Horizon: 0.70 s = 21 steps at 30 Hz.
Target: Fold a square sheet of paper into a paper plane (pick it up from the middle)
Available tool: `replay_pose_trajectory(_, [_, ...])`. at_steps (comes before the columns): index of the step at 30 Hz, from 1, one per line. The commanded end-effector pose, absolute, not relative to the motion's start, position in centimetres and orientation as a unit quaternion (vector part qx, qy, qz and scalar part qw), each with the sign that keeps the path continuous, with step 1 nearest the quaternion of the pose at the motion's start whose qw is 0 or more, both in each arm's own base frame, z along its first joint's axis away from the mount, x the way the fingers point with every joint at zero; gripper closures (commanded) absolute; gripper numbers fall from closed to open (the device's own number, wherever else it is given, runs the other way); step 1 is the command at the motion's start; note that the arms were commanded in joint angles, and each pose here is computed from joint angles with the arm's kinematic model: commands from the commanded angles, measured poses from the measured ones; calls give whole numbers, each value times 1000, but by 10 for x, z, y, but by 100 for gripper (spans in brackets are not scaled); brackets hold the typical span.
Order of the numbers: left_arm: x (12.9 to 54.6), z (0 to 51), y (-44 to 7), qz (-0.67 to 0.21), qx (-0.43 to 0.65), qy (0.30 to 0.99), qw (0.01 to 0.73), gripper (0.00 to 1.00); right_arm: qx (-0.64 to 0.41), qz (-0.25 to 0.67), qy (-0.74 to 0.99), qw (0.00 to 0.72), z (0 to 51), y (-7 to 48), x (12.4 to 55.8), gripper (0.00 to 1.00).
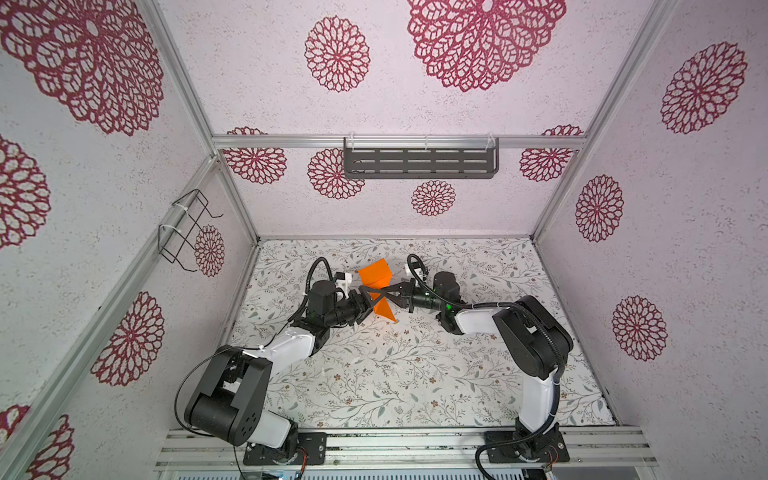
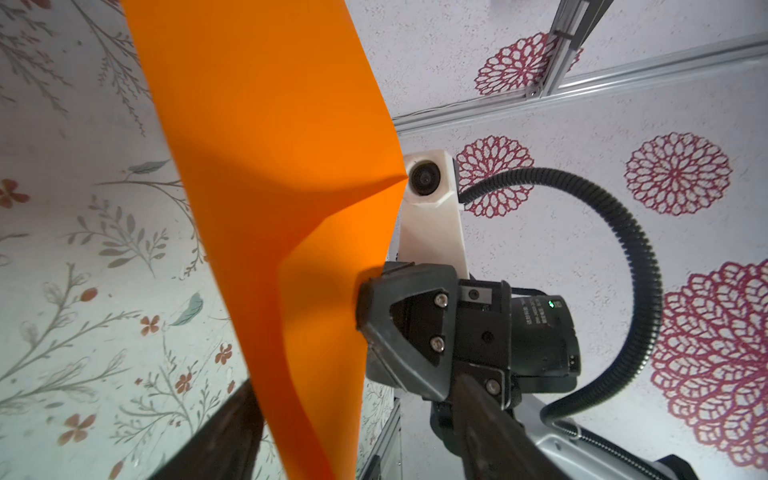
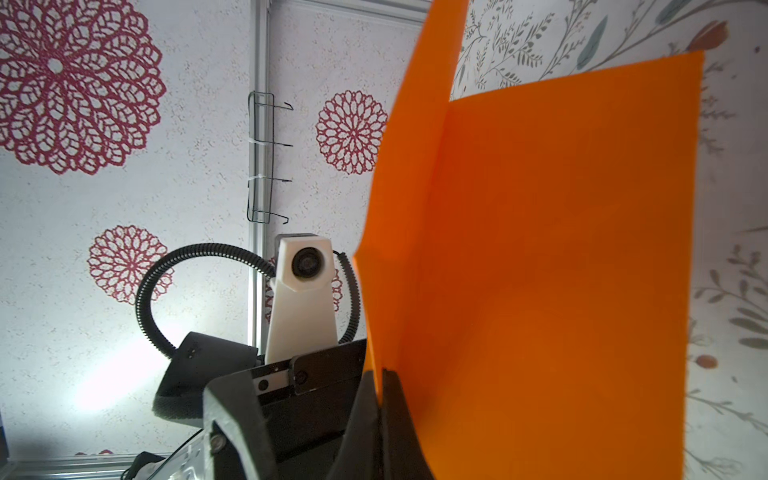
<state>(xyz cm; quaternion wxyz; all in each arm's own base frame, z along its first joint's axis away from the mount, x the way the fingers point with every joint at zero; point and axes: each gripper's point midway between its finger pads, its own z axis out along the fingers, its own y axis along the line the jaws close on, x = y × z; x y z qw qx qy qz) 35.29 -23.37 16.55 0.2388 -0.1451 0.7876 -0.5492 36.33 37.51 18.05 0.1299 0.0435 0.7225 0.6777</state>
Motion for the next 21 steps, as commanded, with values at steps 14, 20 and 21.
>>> replay_pose_trajectory(14, [361, 183, -227, -548, -135, 780, 271, 83, 21, 703, 695, 148, 217, 369, 360, 93])
replay_pose_trajectory(20, [364, 166, -217, -508, -141, 806, 270, 97, 40, 666, 725, 169, 197, 353, 368, 73])
replay_pose_trajectory(21, [363, 161, -214, -495, -143, 814, 268, 97, 44, 654, 734, 178, 192, 346, 371, 68])
